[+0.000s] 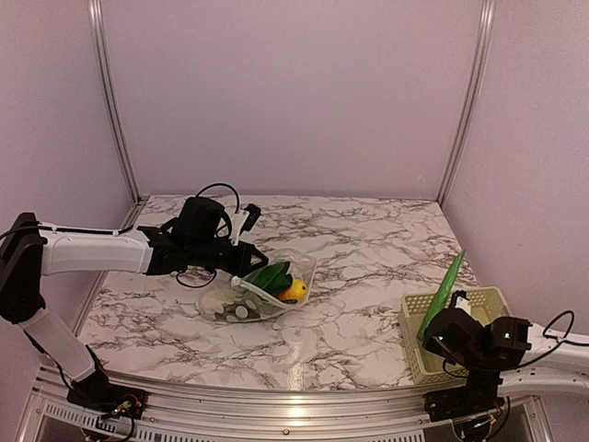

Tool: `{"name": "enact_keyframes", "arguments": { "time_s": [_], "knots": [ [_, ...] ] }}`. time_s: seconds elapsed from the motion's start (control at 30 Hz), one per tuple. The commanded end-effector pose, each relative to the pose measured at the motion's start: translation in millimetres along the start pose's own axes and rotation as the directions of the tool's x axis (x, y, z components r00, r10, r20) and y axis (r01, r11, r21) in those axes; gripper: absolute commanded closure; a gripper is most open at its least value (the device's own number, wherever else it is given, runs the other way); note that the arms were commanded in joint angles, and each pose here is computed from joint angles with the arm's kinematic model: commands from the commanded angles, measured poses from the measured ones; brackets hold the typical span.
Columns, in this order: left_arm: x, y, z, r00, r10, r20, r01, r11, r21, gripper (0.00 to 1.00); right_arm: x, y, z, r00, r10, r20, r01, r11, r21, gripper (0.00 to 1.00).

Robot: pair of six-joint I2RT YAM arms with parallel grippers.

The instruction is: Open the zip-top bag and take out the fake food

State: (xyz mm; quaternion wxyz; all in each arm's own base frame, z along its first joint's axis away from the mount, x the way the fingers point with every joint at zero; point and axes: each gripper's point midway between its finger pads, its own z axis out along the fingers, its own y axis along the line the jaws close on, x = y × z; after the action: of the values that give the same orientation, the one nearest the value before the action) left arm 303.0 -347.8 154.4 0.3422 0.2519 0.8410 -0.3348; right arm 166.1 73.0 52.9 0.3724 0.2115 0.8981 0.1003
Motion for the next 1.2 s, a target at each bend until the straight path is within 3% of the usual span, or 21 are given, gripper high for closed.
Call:
{"name": "enact_keyframes", "arguments": {
  "time_s": [0.0,0.07,0.27,0.47,0.83,1.17],
  "knots": [
    [-5,0,1,1.000,0.004,-0.009,-0.004,1.000,0.000,1.00,-14,16,-6,0.997,0.053,0.047,-0.051,0.997,-0.055,0.74],
    [-5,0,1,1.000,0.005,-0.010,-0.005,1.000,0.001,1.00,-15,18,-7,0.997,0.052,0.049,-0.049,0.997,-0.058,0.65],
    [-7,-1,-1,1.000,0.003,-0.004,-0.003,1.000,0.003,1.00,-24,24,-9,0.998,0.015,0.066,-0.013,1.000,-0.027,0.56],
    [-10,-3,-2,1.000,0.003,-0.003,-0.003,1.000,0.005,1.00,-39,27,-1,0.997,-0.063,0.048,0.059,0.996,0.072,0.54],
    [-12,-5,-6,1.000,0.010,0.007,-0.010,1.000,0.010,1.00,-66,39,29,0.992,-0.126,0.006,0.126,0.992,0.030,0.48],
    [-14,-8,-8,1.000,0.012,0.018,-0.013,1.000,0.021,1.00,-90,33,65,0.984,-0.175,-0.014,0.175,0.984,0.003,0.34]
  ]
}}
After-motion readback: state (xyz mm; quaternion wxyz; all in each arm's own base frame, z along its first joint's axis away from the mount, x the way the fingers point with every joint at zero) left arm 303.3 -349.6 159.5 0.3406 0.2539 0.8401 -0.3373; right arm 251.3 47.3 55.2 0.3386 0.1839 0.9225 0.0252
